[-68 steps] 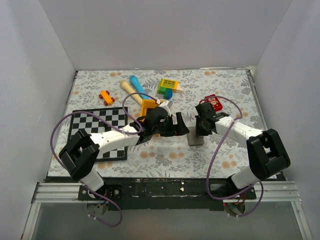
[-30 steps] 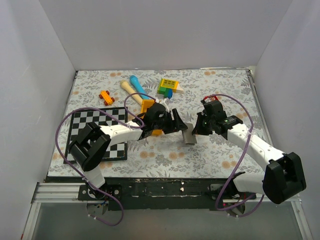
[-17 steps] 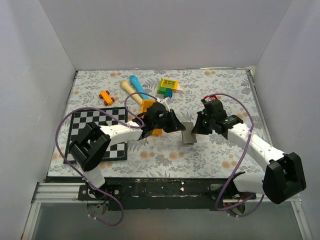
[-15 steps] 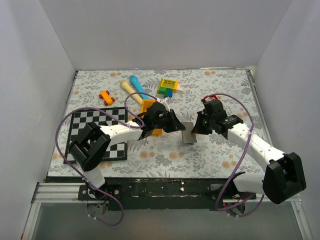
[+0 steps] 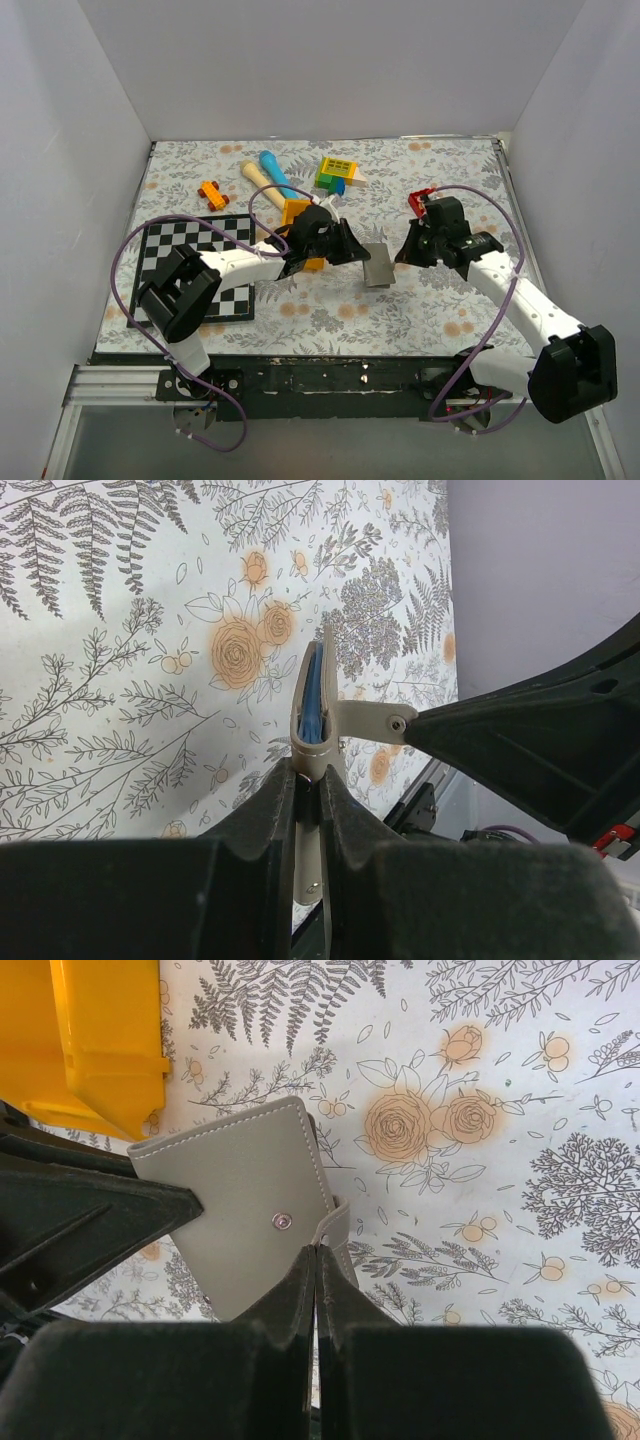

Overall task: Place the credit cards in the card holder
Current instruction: Open the card holder at the center of the board.

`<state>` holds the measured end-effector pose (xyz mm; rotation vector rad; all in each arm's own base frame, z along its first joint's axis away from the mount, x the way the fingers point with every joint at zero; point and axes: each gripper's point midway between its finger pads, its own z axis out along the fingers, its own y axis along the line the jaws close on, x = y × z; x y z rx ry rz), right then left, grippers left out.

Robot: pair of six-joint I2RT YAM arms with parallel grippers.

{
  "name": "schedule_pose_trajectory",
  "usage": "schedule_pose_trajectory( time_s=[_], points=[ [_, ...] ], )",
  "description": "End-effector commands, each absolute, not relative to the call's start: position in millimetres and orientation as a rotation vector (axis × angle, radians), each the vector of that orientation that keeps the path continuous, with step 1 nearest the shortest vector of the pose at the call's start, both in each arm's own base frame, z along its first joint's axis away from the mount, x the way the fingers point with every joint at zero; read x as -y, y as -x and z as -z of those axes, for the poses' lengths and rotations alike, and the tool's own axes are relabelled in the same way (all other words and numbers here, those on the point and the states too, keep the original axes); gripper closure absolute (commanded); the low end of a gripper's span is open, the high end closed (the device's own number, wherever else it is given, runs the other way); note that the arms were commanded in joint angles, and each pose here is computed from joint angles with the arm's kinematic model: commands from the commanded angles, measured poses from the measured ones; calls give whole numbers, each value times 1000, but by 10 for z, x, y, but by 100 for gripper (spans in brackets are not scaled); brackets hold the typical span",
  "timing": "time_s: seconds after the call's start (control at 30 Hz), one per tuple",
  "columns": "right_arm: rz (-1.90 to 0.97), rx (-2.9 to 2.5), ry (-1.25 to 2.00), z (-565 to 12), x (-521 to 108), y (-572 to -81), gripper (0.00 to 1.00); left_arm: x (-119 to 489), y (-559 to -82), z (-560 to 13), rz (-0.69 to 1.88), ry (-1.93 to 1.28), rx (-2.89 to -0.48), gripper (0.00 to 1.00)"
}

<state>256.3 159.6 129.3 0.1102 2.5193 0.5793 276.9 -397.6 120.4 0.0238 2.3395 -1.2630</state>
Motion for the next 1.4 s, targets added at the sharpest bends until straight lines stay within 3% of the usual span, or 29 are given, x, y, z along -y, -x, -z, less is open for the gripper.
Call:
schedule_pose_trajectory(
  time_s=[0.0,0.07,0.1,0.17,0.27,0.57,1.0,1.37],
  points=[
    [-586,-2459,-118,-1426,-1545,-2599,99,3963,-2779,-1365,1263,-40,-2305,100],
    [-595,-2455,-114,-1444,-1550,-2590,99,3991,-2771,-1343,1270,-45,-2318,100],
    [-599,-2449,-110,-1465,-1551,-2587,99,3998,-2764,-1317,1272,-46,-2328,95],
    [-593,-2435,-112,-1511,-1536,-2599,99,4015,-2770,-1284,1275,-45,-2341,71],
    [-570,-2424,-112,-1579,-1491,-2611,99,4042,-2765,-1256,1276,-53,-2357,48],
    [-605,-2392,-58,-1797,-1529,-2600,99,3981,-2787,-1261,1225,-43,-2363,30],
    [-632,-2427,-63,-1719,-1576,-2572,99,4015,-2766,-1131,1230,-57,-2397,28],
    [-152,-2533,-337,-1270,-849,-2439,99,3988,-2706,-812,1181,-52,-2492,37]
  ],
)
